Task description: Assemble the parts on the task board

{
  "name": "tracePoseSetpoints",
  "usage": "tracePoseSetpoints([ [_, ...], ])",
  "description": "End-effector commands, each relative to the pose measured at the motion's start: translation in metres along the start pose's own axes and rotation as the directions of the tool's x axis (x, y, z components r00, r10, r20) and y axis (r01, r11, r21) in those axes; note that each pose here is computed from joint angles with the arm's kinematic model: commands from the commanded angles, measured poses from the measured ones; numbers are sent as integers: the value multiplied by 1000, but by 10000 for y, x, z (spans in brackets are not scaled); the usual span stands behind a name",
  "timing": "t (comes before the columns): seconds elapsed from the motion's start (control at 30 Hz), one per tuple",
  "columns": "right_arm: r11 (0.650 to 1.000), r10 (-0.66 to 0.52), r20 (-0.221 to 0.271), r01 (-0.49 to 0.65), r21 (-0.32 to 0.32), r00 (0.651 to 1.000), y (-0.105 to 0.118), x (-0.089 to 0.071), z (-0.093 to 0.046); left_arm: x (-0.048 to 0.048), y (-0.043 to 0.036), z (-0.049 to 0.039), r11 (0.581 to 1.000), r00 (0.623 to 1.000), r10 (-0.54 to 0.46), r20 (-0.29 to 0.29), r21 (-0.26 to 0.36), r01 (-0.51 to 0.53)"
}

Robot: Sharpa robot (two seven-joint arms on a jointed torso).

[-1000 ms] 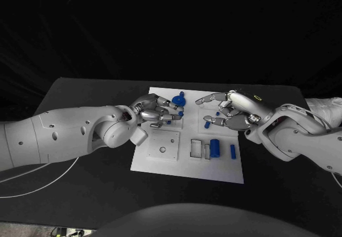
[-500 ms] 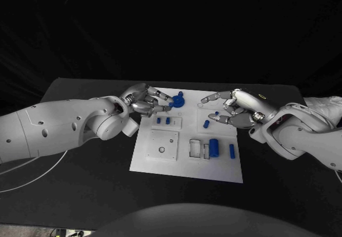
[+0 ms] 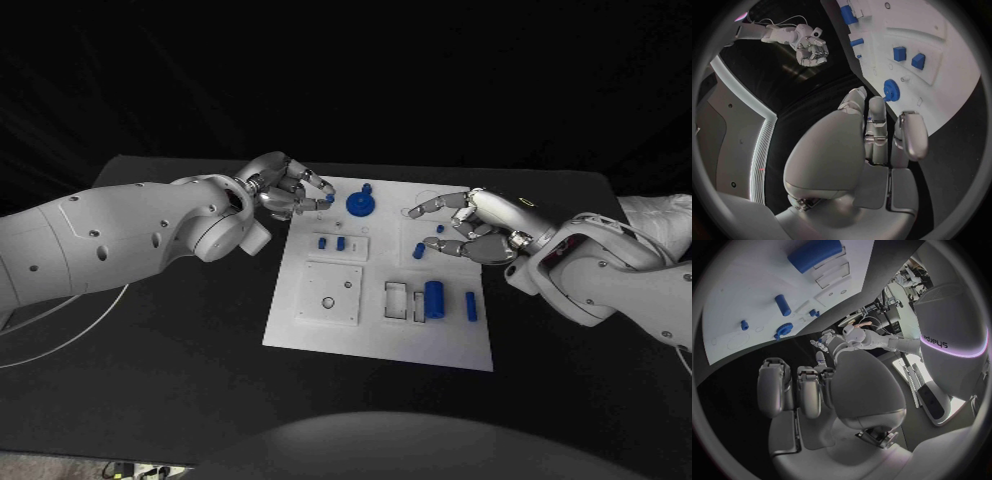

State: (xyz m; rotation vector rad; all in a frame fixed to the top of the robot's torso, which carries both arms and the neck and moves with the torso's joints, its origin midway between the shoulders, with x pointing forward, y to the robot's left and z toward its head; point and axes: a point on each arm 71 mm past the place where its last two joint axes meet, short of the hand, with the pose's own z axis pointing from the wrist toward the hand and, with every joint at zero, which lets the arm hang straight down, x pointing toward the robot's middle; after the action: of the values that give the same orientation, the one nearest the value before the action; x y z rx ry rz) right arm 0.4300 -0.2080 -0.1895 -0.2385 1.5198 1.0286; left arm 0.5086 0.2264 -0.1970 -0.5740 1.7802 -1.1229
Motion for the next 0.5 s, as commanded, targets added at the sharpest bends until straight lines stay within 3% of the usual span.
tracePoseSetpoints([
  [0.03, 1000, 13, -37, -13, 14, 999, -12, 38, 0, -7, 27, 35, 999, 1000, 27, -12, -23, -27],
  [0.23, 1000, 17, -45, -16, 20, 999, -18, 50, -2, -24, 64, 98, 999, 1000, 26, -13, -32, -26],
  [0.5, 999, 22, -56, -20, 27, 998, -21, 59, -8, 32, 95, 176, 999, 999, 20, -37, -34, -21],
])
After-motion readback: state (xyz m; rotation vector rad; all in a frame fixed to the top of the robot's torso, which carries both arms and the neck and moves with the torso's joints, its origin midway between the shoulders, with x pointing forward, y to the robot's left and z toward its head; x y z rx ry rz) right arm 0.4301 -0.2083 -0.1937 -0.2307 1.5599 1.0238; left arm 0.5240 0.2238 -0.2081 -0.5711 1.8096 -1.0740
